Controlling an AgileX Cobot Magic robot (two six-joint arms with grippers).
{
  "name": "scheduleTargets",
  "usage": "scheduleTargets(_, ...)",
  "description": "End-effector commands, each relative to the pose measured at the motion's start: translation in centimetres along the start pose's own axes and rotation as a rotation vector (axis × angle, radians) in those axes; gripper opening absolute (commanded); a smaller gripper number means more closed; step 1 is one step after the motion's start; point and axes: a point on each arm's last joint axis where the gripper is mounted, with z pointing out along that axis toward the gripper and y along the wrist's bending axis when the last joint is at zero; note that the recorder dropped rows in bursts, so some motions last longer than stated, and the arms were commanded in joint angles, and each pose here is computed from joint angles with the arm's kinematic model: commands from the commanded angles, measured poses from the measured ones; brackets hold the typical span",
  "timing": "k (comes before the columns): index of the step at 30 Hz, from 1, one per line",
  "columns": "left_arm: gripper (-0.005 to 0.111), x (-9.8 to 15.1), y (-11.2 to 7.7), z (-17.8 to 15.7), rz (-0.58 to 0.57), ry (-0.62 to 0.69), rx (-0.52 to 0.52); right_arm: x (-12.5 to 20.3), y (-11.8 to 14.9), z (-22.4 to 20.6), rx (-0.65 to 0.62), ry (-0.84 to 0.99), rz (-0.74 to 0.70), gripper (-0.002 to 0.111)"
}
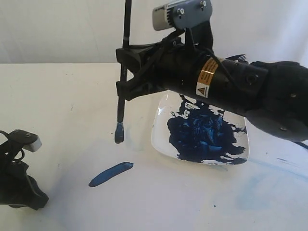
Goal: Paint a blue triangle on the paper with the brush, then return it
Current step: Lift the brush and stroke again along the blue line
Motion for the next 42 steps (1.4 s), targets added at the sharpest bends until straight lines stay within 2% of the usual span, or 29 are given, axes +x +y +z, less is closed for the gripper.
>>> scheduleTargets(1, 0.000, 0.4, -0.4, 0.3, 0.005, 0.031, 0.039, -1.1, 0.8, -0.8, -0.090, -0.035, 0.039, 0.000)
scheduleTargets(7, 0.000, 0.4, -0.4, 0.3, 0.005, 0.031, 0.039, 0.2, 3.3, -0.3, -0.302, -0.007, 0.018, 0.000)
scheduleTargets(13, 0.000, 0.4, -0.5, 0.3, 0.005, 0.032, 0.042, 2.2, 4.0, 1.2, -0.374, 0.003, 0.012, 0.000)
scheduleTargets(29, 0.000, 0.4, -0.5, 0.3, 0.005, 0.032, 0.042, 4.3, 2.8, 3.4, -0.300, 0.063, -0.012, 0.000)
scheduleTargets(36, 0.000, 0.4, -0.5, 0.3, 0.005, 0.032, 0.042, 4.4, 2.7, 3.4, -0.293, 0.072, -0.013, 0.000)
scheduleTargets(42, 0.000, 0.4, -0.5, 0.3, 0.005, 0.032, 0.042, 3.8, 2.8, 3.4, -0.302, 0.007, 0.004, 0.000)
